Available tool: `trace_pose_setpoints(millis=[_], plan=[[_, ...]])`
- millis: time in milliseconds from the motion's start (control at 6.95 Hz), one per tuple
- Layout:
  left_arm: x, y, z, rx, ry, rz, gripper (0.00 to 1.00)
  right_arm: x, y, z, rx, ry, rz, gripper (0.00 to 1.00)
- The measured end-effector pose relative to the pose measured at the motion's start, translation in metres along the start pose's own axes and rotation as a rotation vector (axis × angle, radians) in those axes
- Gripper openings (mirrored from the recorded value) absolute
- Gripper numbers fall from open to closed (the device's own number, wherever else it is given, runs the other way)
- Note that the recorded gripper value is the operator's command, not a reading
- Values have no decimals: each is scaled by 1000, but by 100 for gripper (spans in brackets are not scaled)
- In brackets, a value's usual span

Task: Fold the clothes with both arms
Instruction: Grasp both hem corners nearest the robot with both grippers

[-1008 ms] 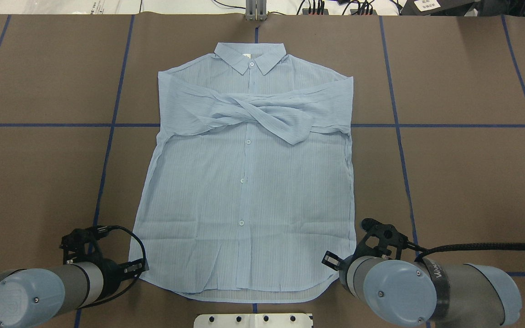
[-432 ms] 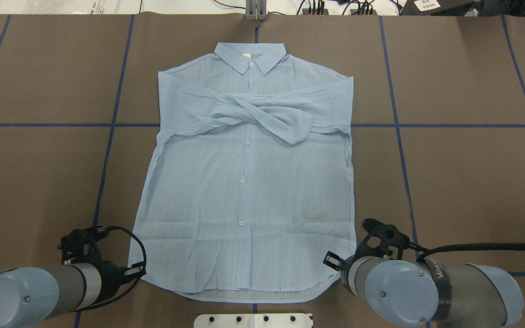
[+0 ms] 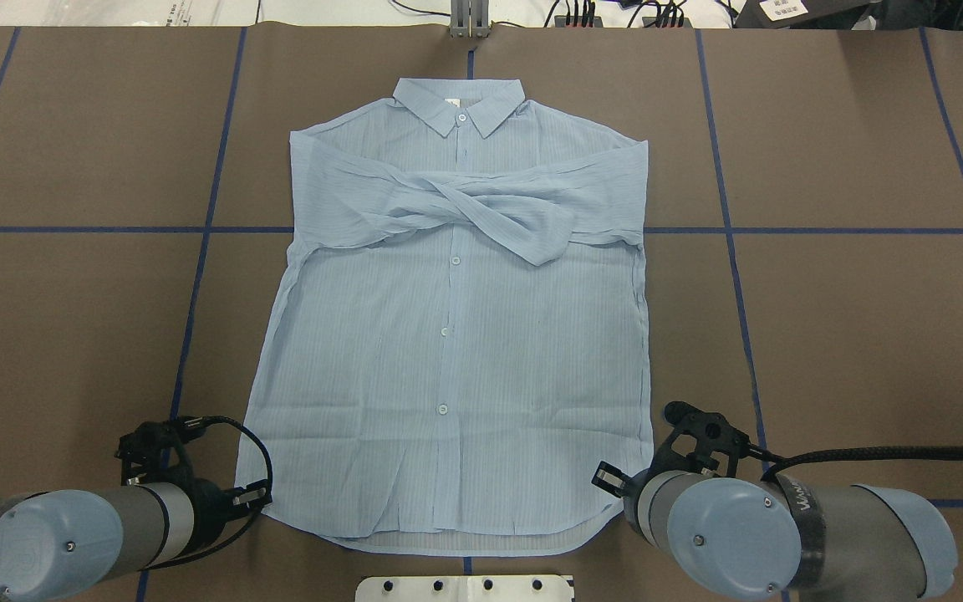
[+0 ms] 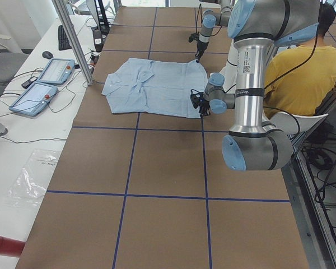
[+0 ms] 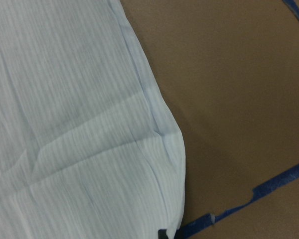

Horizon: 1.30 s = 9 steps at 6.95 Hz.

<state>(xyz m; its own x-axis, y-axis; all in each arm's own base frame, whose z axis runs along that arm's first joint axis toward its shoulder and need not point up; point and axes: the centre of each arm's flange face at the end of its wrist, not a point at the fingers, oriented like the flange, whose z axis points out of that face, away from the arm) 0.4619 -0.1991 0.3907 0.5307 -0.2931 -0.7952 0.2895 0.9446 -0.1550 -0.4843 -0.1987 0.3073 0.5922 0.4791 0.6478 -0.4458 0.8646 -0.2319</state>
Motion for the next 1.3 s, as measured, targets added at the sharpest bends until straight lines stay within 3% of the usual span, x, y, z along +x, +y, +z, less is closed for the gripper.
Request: trace_pose_setpoints(millis=[864,1008,1152,1296], plan=[[3,-5,-2,25,-78,-2,49,0,0,1,5,1,1,0],[2,-5,-1,26,-85,-2,45,0,0,2,6,1,2,0],[1,-4,1,25,-90,-2,29,1,-1,2,7,3,3,0],[1,-4,1,25,-91,-1,7,1,-1,3,9,4,3,0]])
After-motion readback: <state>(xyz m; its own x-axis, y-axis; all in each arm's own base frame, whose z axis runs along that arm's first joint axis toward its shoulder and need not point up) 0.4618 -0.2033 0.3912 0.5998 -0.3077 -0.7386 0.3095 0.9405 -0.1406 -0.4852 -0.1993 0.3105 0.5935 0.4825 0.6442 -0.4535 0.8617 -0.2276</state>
